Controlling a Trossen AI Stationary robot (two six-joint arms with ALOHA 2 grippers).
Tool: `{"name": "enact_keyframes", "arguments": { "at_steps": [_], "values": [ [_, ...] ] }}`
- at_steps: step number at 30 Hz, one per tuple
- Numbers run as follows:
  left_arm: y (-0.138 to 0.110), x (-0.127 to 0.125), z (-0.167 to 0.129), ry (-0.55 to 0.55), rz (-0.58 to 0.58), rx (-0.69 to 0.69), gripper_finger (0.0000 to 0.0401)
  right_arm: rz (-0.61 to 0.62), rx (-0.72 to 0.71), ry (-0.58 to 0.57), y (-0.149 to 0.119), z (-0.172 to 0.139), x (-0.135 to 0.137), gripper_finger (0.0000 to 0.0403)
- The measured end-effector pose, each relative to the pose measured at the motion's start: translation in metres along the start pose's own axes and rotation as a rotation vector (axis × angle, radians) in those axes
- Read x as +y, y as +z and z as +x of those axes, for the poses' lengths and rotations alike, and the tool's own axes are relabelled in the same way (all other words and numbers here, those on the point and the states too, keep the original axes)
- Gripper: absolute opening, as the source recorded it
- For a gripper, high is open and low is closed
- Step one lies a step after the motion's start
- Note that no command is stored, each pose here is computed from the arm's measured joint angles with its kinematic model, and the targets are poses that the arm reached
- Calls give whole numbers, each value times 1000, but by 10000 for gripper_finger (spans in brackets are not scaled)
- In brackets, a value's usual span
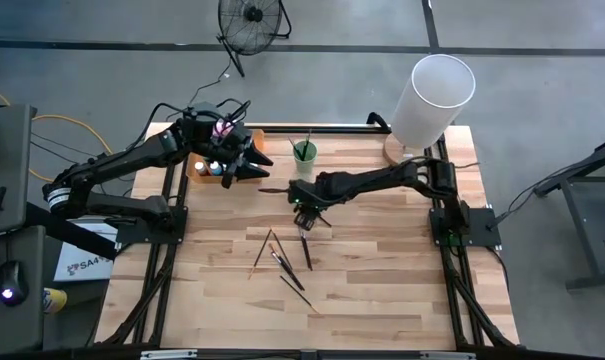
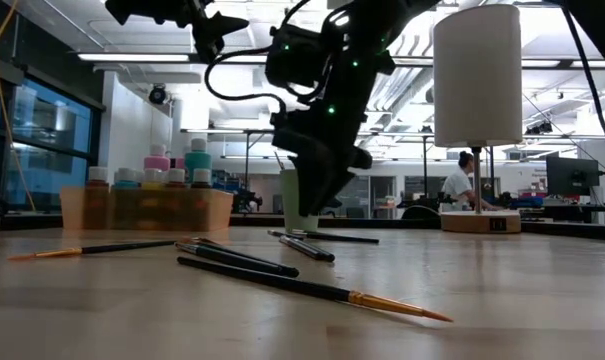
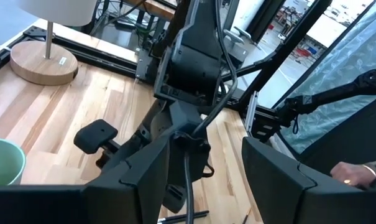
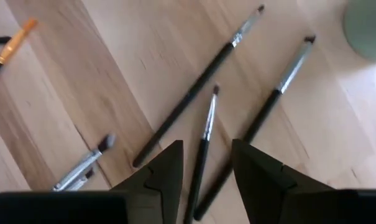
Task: Pick & Place Paint Supplies
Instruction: Put the black paint brush into the green cup
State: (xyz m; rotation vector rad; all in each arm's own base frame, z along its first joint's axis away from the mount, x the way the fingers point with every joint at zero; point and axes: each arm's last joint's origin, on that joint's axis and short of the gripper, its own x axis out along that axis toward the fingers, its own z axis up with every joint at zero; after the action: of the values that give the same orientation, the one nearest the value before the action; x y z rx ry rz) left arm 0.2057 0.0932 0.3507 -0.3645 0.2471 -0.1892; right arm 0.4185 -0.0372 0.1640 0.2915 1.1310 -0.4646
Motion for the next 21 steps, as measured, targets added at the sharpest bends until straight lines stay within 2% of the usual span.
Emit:
{"name": "enact_keyframes", "arguments": {
  "at_steps": [4,8,21],
  "values": [
    [0,0,0,0,-4,4,200,-27,5,17,-1,5,3,125],
    [-1,0,0,1,-8,9,200,4,37,24,-4,7,3,125],
    [-1,0,0,1,11,8,200,-3,46,39,-6,17,8,125]
  ]
}}
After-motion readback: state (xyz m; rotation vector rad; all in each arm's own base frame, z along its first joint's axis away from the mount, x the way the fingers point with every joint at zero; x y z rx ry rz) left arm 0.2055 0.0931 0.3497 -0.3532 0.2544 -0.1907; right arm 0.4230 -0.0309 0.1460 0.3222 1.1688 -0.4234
